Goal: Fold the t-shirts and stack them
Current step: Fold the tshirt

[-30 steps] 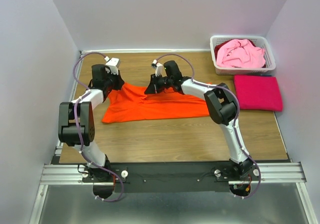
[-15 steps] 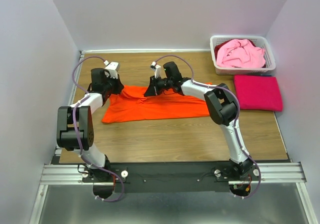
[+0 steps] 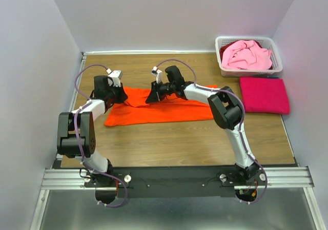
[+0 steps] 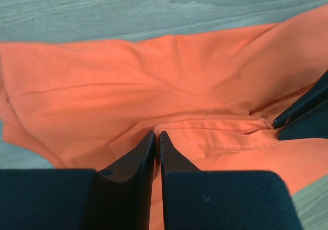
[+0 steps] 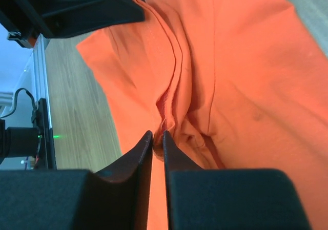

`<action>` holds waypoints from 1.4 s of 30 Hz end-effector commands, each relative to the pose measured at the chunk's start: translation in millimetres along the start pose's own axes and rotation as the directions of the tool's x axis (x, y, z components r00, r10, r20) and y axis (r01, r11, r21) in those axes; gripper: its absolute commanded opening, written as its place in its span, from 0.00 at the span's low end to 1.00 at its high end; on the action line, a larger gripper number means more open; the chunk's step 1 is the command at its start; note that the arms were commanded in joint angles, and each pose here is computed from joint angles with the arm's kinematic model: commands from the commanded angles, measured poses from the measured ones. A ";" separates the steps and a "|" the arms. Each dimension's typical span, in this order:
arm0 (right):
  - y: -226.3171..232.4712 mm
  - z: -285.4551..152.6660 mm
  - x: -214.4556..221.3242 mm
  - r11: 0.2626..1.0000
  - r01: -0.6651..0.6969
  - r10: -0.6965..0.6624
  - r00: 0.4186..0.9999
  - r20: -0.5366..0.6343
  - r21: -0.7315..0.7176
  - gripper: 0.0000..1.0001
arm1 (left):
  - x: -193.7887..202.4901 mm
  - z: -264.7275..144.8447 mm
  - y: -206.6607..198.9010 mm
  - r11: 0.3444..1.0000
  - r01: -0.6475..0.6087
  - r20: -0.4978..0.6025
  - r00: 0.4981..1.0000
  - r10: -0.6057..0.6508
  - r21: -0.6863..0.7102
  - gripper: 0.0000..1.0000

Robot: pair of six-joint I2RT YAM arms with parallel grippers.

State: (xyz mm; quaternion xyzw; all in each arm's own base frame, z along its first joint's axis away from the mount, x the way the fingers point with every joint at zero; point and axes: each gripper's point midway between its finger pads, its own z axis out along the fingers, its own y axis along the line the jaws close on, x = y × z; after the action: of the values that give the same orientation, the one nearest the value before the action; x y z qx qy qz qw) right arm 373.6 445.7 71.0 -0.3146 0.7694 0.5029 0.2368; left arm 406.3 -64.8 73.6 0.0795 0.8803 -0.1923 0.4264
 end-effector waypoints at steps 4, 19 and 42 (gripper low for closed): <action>19.1 -4.3 14.1 0.999 0.005 -0.006 0.999 -0.039 -0.040 0.27 | -1.8 -12.8 -2.8 0.999 0.026 0.014 1.000 -0.026 -0.023 0.21; 40.6 -20.0 30.4 1.000 0.007 -0.007 0.998 -0.055 0.000 0.38 | 12.5 -36.6 -6.6 0.991 0.110 0.007 0.994 -0.110 -0.079 0.43; 33.9 27.0 -13.1 0.994 -0.074 0.071 0.997 0.038 0.078 0.41 | -41.4 -98.6 -11.1 0.958 0.228 0.330 0.930 -0.161 -0.175 0.47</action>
State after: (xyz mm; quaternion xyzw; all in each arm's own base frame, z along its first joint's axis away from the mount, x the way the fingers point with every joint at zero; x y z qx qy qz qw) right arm 365.4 470.6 115.6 -0.2797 0.7812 0.4890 0.2691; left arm 355.0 -30.6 170.3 -0.0649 0.8213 -0.1316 0.5513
